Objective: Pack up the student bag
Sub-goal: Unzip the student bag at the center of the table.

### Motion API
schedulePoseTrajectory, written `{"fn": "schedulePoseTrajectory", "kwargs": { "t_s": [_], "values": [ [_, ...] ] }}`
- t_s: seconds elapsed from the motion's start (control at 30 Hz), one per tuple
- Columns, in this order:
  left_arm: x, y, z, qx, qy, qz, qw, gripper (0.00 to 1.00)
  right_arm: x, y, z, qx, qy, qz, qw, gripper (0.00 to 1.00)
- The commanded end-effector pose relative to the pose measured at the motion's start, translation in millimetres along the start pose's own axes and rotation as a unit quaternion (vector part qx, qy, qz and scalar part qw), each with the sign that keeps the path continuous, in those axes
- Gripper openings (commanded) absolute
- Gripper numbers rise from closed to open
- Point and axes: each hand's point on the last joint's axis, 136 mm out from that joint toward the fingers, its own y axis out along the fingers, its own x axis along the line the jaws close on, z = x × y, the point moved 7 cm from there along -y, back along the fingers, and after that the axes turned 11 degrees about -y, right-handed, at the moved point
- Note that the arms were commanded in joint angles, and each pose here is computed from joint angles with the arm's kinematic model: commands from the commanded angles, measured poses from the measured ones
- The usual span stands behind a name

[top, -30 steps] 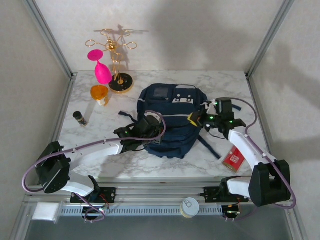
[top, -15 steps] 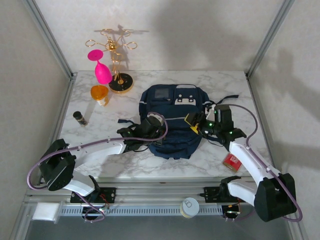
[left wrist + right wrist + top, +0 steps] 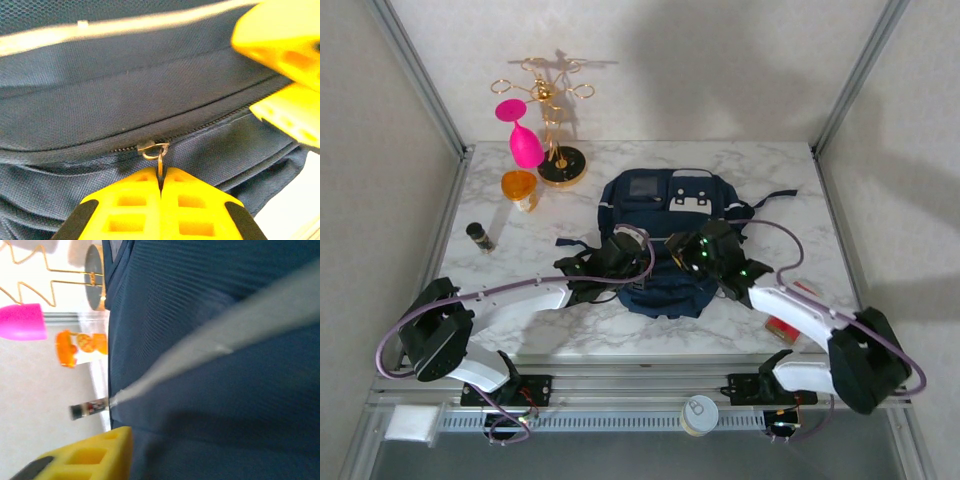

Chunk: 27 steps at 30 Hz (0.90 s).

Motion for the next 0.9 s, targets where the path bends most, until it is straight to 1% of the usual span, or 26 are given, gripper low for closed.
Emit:
{"fn": "schedulePoseTrajectory", "kwargs": {
  "t_s": [0.0,0.07,0.2,0.27,0.33,0.37,0.43,0.53,0.57,0.63,0.7,0.77,0.87],
  "values": [
    [2.8,-4.4,-3.0,-0.013,-0.008,0.009,1.0,0.0,30.2,14.0,-7.0,-0.008,-0.044,-0.008,0.999,0.09],
    [8.8,-7.9,-2.6,-0.016,-0.013,-0.002,1.0,0.0,40.7,21.4,-1.3,0.012,-0.072,-0.028,0.997,0.0],
    [14.9,-20.8,1.9,-0.017,-0.029,0.0,0.999,0.0,51.3,22.4,3.2,0.054,-0.127,-0.033,0.99,0.0],
    [20.7,-29.2,6.2,-0.02,-0.041,0.001,0.999,0.0,55.4,15.2,7.7,0.082,-0.156,-0.064,0.982,0.0],
    [29.9,-36.3,10.6,-0.027,-0.055,-0.005,0.998,0.0,54.1,5.1,3.6,0.101,-0.182,-0.072,0.976,0.0],
    [35.4,-39.5,13.0,-0.031,-0.062,-0.008,0.998,0.0,50.0,-2.5,-1.3,0.11,-0.201,-0.068,0.971,0.0],
    [48.4,-43.1,15.5,-0.034,-0.072,-0.018,0.997,0.0,35.0,-16.0,-15.7,0.108,-0.219,-0.045,0.969,0.0],
    [72.4,-42.1,11.9,-0.033,-0.093,-0.04,0.994,0.0,7.5,-31.6,-45.6,0.1,-0.196,-0.045,0.974,0.0],
    [78.3,-40.8,9.2,-0.032,-0.096,-0.046,0.994,0.0,2.2,-33.8,-53.8,0.101,-0.192,-0.05,0.975,0.0],
    [87.1,-37.5,2.9,-0.031,-0.092,-0.064,0.993,0.0,-3.6,-35.4,-65.7,0.094,-0.194,-0.033,0.976,0.0],
    [93.4,-35.5,-6.5,-0.033,-0.088,-0.082,0.992,0.0,-0.6,-34.2,-70.8,0.085,-0.206,-0.035,0.974,0.0],
    [96.6,-34.0,-16.4,-0.042,-0.086,-0.09,0.991,0.0,2.0,-29.9,-71.6,0.087,-0.201,-0.052,0.974,0.0],
    [89.9,-30.8,-26.8,-0.054,-0.077,-0.07,0.993,0.0,5.3,-20.8,-67.2,0.098,-0.187,-0.088,0.973,0.0]
  ]
}}
